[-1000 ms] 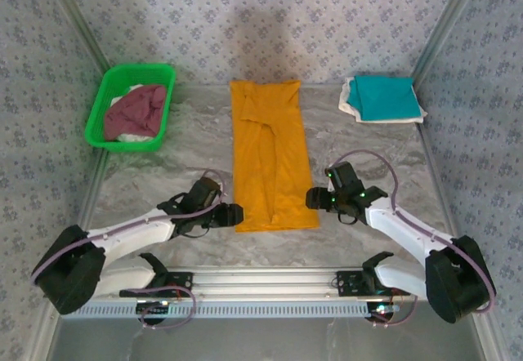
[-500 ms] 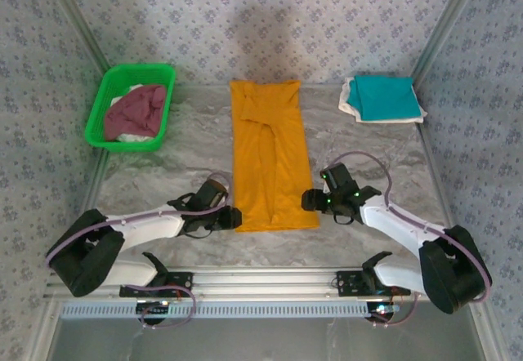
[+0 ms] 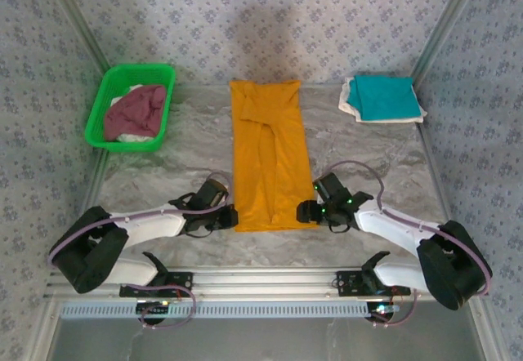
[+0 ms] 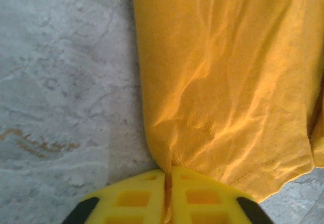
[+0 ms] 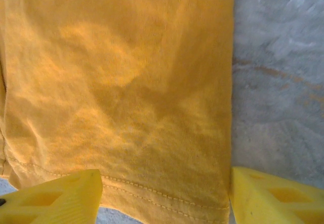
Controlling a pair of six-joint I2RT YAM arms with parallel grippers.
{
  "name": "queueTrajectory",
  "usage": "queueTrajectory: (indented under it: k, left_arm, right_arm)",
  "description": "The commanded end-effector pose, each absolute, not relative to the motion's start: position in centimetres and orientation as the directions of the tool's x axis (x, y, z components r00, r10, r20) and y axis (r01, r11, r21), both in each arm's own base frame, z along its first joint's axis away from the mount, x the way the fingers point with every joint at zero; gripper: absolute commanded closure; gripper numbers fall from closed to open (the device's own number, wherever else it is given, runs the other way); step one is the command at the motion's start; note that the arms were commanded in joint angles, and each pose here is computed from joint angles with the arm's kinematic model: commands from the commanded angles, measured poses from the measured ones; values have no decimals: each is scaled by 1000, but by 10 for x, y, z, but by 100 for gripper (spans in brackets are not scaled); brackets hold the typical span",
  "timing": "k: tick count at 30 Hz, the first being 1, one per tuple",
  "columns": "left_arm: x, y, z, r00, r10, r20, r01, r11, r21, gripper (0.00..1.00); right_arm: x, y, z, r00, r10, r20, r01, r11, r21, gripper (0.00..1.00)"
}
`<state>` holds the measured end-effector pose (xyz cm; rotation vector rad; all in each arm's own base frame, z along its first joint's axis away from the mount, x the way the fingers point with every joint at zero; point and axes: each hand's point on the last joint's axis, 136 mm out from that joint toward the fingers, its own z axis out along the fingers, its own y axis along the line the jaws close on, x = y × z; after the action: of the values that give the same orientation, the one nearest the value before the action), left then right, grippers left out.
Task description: Fold and stack the t-shirts
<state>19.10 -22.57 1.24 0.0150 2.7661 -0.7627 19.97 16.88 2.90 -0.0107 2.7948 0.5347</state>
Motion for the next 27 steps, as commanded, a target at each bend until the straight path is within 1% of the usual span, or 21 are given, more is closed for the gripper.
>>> queueTrajectory:
  k: [1,3,4,6,10,14,17,21,24,27]
  left_arm:
    - [178,-221,-11,-975,-41,-219,71,876,-477,100]
    - [177,-218,-11,-975,-45,-217,64,881,-468,100]
    - [177,-216,-11,-975,-49,-218,58,887,-458,100]
    - [177,-210,-11,-972,-56,-227,50,898,-437,100]
    - [175,-202,-7,-971,-62,-232,42,908,-418,100]
    - [173,-186,-5,-967,-74,-244,18,935,-355,100]
    - [170,-183,-1,-965,-74,-251,21,933,-359,100]
    - [157,-176,-3,-974,-64,-216,14,940,-342,100]
    - [141,-168,-1,-979,-48,-201,21,944,-328,100]
    - [130,-166,8,-978,-42,-204,30,941,-336,100]
  right_arm:
    - [186,168,19,-972,75,-224,-14,927,374,37]
    - [184,173,16,-975,66,-211,-19,926,377,39]
    - [183,173,14,-977,59,-205,-22,929,370,42]
    - [182,174,12,-979,52,-196,-23,932,362,52]
    - [181,179,16,-978,40,-205,-37,931,363,66]
    - [180,181,23,-975,39,-219,-47,926,374,87]
    - [177,184,26,-976,35,-216,-54,917,396,99]
    - [165,183,20,-981,35,-189,-45,912,407,100]
    - [147,180,16,-986,28,-167,-44,910,412,100]
    - [137,180,25,-980,21,-196,-66,901,428,100]
